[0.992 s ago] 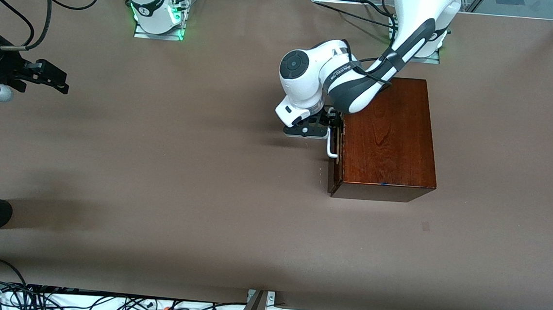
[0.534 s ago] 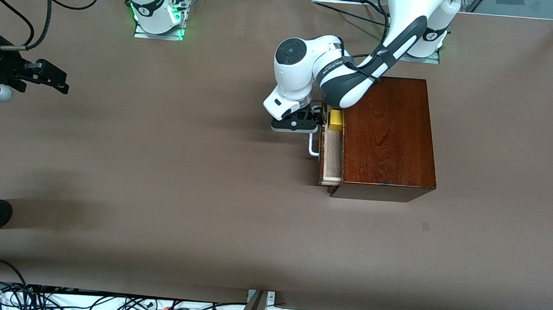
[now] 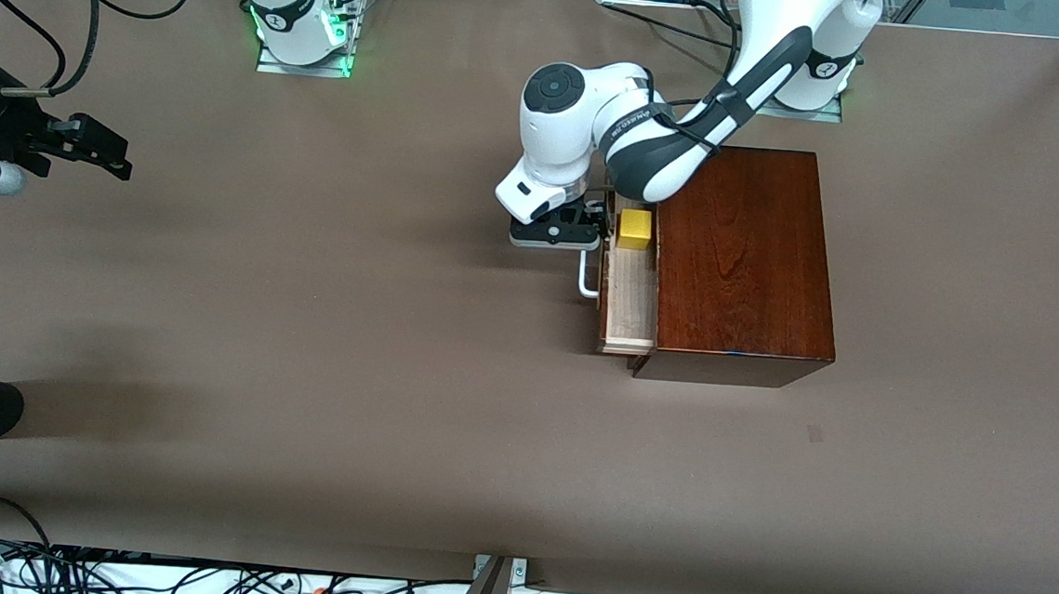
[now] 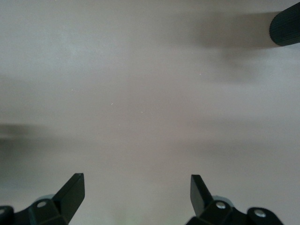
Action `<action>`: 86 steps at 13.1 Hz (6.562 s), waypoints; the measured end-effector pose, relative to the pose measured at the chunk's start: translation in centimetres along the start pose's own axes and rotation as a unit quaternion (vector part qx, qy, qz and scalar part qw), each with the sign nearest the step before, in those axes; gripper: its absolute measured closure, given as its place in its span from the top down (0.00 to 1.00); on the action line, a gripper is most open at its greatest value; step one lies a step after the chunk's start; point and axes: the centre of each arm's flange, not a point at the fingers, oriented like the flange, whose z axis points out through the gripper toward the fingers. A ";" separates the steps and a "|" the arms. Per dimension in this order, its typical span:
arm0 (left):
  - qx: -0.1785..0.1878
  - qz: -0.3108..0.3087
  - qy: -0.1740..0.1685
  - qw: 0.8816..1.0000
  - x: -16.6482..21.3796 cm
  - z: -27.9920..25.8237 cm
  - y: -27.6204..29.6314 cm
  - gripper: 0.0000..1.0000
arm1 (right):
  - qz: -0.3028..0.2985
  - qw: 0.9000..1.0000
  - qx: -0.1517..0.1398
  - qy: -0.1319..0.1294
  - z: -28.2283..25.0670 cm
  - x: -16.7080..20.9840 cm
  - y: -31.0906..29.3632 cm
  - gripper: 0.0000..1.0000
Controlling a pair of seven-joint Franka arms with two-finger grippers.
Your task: Open drawer, take yellow block, close drawer
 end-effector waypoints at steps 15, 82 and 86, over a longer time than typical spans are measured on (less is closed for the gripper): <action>0.049 0.080 -0.057 0.994 7.5 -19.6 -5.0 1.00 | 0.000 1.000 0.000 0.000 0.0 0.0 0.0 1.00; -0.040 0.064 -0.089 0.993 12.2 -26.4 -47.5 1.00 | -0.622 0.774 -0.016 0.120 26.2 -9.0 -63.2 0.56; -0.040 0.064 -0.089 0.993 12.2 -26.4 -47.5 1.00 | -0.608 0.783 -0.003 0.130 17.7 -9.3 -62.1 0.56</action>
